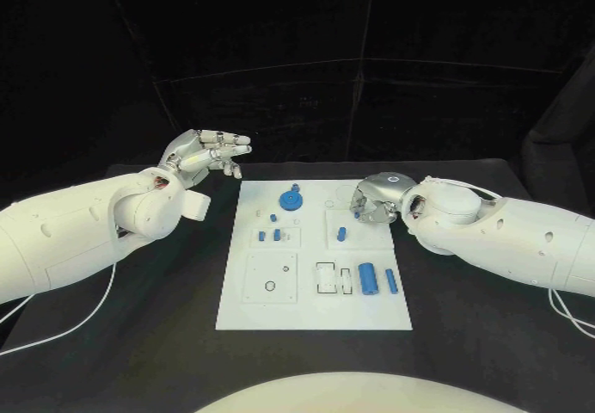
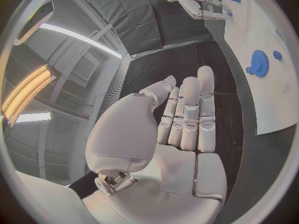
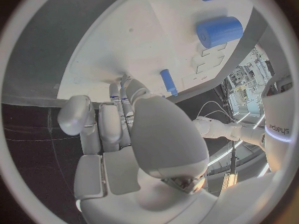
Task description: Assemble the parts on the task board
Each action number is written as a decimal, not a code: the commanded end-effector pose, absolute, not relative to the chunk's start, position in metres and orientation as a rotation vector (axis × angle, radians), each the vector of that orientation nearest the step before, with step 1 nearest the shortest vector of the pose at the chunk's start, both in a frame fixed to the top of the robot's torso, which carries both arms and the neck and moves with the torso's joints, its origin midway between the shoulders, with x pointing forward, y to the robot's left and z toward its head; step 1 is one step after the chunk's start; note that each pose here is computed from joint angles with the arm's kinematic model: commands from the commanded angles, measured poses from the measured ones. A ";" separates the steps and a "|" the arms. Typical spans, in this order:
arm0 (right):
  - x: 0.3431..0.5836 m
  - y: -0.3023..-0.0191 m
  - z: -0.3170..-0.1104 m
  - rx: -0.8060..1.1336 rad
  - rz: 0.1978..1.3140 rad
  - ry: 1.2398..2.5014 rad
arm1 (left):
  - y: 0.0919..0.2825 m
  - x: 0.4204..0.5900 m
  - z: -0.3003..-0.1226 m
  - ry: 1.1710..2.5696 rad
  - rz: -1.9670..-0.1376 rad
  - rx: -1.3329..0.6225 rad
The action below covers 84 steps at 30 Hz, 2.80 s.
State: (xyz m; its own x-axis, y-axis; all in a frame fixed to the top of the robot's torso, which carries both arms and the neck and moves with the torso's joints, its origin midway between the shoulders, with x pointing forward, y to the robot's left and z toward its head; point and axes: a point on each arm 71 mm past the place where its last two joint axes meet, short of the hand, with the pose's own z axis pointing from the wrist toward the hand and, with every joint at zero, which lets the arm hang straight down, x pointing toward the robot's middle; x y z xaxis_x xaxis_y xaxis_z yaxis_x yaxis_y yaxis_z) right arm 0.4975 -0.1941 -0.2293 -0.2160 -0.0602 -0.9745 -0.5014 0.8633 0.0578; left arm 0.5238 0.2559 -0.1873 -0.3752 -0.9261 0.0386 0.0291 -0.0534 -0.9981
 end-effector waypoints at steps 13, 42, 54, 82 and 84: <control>0.497 -0.191 -0.237 -0.466 0.404 1.857 | 0.256 0.524 -0.185 1.412 -1.555 -1.020; 0.486 -0.201 -0.209 -0.262 0.524 1.615 | 0.264 0.526 -0.187 1.422 -1.528 -1.036; 0.452 -0.168 -0.190 -0.271 0.689 1.582 | 0.263 0.526 -0.187 1.416 -1.526 -1.035; 0.419 -0.068 -0.229 -0.539 0.833 1.695 | 0.246 0.523 -0.185 1.422 -1.584 -1.011; 0.419 -0.066 -0.232 -0.548 0.829 1.703 | 0.246 0.522 -0.185 1.422 -1.586 -1.010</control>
State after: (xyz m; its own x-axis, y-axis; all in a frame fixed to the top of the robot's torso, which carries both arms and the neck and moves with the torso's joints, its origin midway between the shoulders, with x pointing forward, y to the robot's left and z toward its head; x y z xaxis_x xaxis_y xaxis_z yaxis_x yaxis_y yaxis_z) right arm 0.4195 -0.0673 -0.2305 -0.2866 0.1040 -0.9524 -0.7016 0.6542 0.2826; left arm 0.5227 0.2475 -0.1874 -0.3841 -0.9216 0.0568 0.0190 -0.0694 -0.9974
